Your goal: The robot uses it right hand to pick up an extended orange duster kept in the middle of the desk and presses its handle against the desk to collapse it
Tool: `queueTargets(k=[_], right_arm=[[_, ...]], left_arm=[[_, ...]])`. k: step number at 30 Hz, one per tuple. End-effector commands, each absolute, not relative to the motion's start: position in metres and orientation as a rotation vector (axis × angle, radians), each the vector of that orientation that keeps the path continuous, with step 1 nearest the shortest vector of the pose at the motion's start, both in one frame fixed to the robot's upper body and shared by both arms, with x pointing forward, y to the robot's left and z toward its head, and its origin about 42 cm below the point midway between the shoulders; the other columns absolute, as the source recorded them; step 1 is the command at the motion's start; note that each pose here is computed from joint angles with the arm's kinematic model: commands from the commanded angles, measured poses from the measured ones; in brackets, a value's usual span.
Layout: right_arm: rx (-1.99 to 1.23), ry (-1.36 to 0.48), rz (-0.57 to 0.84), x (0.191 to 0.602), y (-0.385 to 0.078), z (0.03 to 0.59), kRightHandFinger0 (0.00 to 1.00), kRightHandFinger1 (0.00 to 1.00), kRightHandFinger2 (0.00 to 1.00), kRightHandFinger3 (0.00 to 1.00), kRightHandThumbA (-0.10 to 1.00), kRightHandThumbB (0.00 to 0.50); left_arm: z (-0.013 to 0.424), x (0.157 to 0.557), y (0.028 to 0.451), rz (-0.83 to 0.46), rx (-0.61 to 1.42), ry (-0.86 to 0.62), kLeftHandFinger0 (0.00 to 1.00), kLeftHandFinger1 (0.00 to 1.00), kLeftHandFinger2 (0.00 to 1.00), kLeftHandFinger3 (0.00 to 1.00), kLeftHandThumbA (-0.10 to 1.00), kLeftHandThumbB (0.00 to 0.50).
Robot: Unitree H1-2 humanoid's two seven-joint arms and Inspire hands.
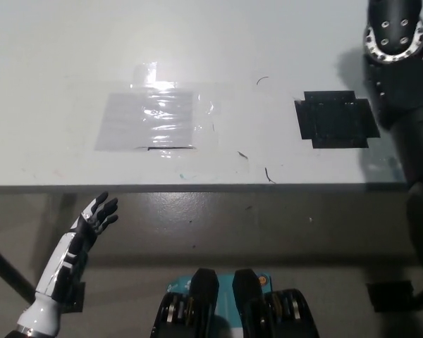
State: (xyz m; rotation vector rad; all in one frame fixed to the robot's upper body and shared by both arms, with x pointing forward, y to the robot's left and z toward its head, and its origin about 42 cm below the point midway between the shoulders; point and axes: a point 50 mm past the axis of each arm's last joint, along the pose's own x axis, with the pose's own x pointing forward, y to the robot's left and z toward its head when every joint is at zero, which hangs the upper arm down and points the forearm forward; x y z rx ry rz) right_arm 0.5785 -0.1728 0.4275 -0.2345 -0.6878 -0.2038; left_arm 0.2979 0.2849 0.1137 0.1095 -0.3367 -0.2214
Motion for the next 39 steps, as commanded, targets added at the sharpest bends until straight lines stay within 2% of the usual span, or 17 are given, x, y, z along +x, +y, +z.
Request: queueTargets(k=[1,5,8,12,13,14,18,23,28,29,30,31,35,38,39], right_arm=[[-0.054,-0.797,-0.253,0.573,-0.171,0.459,0.0,0.01,0.34,0.38,-0.1,0.103],[-0.011,-0.74,-0.26,0.577,-0.17,0.445,0.0,0.0,0.32,0.39,-0.1,0.1],[0.004,-0.68,-0.289,0.58,-0.17,0.428,0.0,0.0,0.32,0.35,-0.1,0.105],[0.005,-0.677,-0.291,0.581,-0.17,0.428,0.0,0.0,0.32,0.35,-0.1,0.104],[-0.003,-0.645,-0.316,0.581,-0.173,0.413,0.0,0.0,0.32,0.38,-0.1,0.087],[0.002,-0.622,-0.323,0.582,-0.175,0.407,0.0,0.0,0.33,0.41,-0.1,0.089],[0.017,-0.594,-0.336,0.583,-0.178,0.397,0.0,0.0,0.32,0.37,-0.1,0.095],[0.015,-0.583,-0.347,0.582,-0.18,0.389,0.0,0.0,0.32,0.38,-0.1,0.112],[-0.035,-0.554,-0.381,0.58,-0.182,0.369,0.0,0.0,0.22,0.25,-0.1,0.159],[-0.036,-0.536,-0.379,0.58,-0.181,0.362,0.0,0.0,0.21,0.24,-0.1,0.162],[-0.034,-0.508,-0.371,0.58,-0.182,0.353,0.0,0.01,0.28,0.27,-0.1,0.158],[-0.036,-0.5,-0.368,0.58,-0.182,0.35,0.0,0.02,0.29,0.28,-0.1,0.162],[-0.041,-0.489,-0.364,0.58,-0.182,0.346,0.0,0.01,0.3,0.29,-0.1,0.162],[-0.089,-0.348,-0.363,0.577,-0.183,0.302,0.0,0.0,0.23,0.17,-0.1,0.177],[-0.089,-0.332,-0.357,0.577,-0.183,0.297,0.0,0.0,0.22,0.17,-0.1,0.176]], left_arm=[[0.124,0.299,0.288,-0.225,0.122,-0.39,1.0,1.0,1.0,1.0,1.0,0.267],[0.124,0.299,0.288,-0.224,0.114,-0.389,1.0,1.0,1.0,1.0,1.0,0.266],[0.124,0.3,0.289,-0.226,0.11,-0.388,1.0,1.0,1.0,1.0,1.0,0.274],[0.124,0.3,0.289,-0.226,0.11,-0.388,1.0,1.0,1.0,1.0,1.0,0.274],[0.124,0.299,0.289,-0.22,0.112,-0.387,1.0,1.0,1.0,1.0,1.0,0.286],[0.124,0.3,0.288,-0.218,0.11,-0.388,1.0,1.0,1.0,1.0,1.0,0.283],[0.125,0.3,0.289,-0.219,0.115,-0.385,1.0,1.0,1.0,1.0,1.0,0.288],[0.124,0.3,0.288,-0.219,0.115,-0.386,1.0,1.0,1.0,1.0,1.0,0.284],[0.125,0.301,0.287,-0.221,0.112,-0.399,1.0,1.0,1.0,1.0,1.0,0.277],[0.125,0.301,0.287,-0.222,0.114,-0.402,1.0,1.0,1.0,1.0,1.0,0.276],[0.126,0.302,0.287,-0.221,0.115,-0.401,1.0,1.0,1.0,1.0,1.0,0.275],[0.126,0.302,0.288,-0.22,0.113,-0.401,1.0,1.0,1.0,1.0,1.0,0.276],[0.126,0.302,0.288,-0.219,0.111,-0.4,1.0,1.0,1.0,1.0,1.0,0.278],[0.126,0.299,0.29,-0.211,0.11,-0.4,1.0,1.0,1.0,1.0,1.0,0.28],[0.126,0.298,0.29,-0.211,0.106,-0.397,1.0,1.0,1.0,1.0,1.0,0.282]])
